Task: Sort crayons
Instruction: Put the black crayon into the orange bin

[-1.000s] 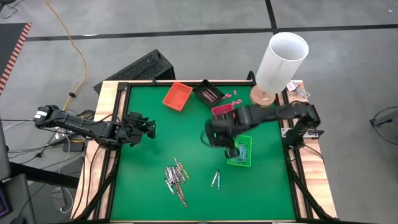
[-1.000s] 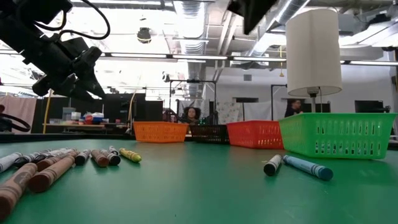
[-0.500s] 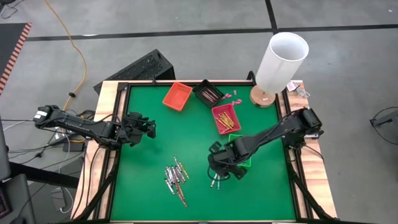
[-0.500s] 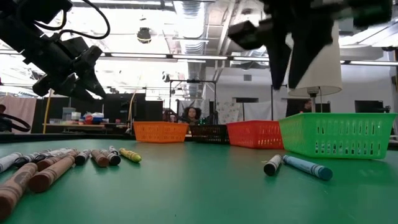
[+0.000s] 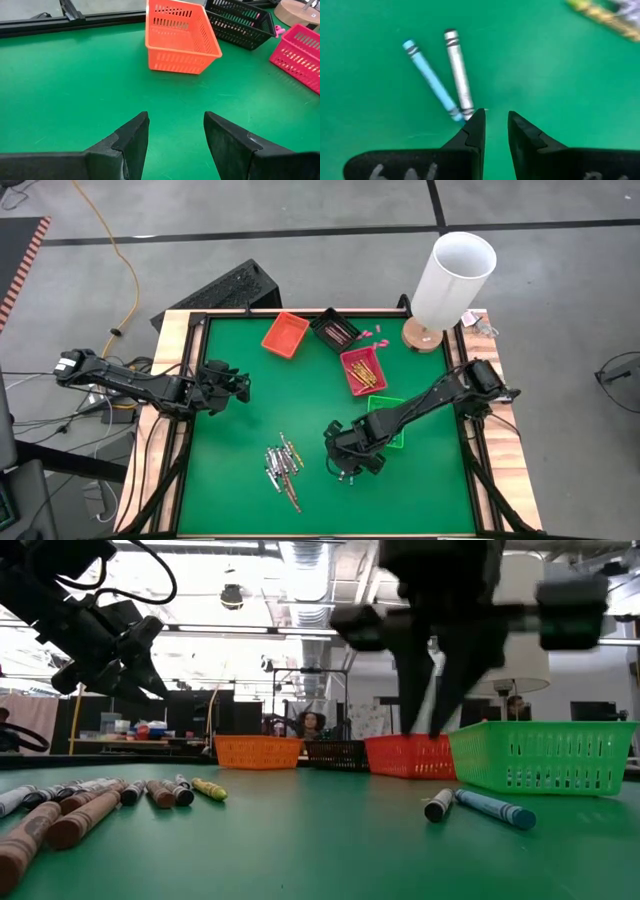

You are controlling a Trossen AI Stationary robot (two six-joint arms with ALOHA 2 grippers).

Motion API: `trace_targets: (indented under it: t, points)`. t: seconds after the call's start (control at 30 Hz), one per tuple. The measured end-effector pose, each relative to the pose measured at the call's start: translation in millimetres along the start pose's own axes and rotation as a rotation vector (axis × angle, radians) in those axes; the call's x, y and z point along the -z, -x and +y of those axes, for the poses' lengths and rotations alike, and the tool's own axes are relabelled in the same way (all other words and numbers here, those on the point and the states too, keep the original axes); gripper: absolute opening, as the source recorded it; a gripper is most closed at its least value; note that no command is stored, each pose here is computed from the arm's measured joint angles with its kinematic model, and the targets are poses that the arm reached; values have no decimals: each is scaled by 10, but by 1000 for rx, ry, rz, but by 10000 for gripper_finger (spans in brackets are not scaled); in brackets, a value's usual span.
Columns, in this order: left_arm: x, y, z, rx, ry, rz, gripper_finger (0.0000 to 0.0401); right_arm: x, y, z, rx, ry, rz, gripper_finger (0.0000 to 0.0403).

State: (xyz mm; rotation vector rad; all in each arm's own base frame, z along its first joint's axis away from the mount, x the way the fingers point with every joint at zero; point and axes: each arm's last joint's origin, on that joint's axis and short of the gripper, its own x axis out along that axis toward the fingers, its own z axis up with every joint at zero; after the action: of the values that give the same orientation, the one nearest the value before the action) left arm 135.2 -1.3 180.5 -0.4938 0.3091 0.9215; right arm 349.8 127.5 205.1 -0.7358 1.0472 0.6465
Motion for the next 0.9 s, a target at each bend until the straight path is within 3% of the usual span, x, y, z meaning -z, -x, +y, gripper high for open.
trace_targets:
  t: [0.2, 0.9]
  points:
    - [2, 0, 3, -2, -3, 2, 180, -56, -187, 51, -20, 46, -7, 78]
    - [3, 0, 2, 1, -4, 6, 180, -114, -262, 74, -61, 54, -70, 78]
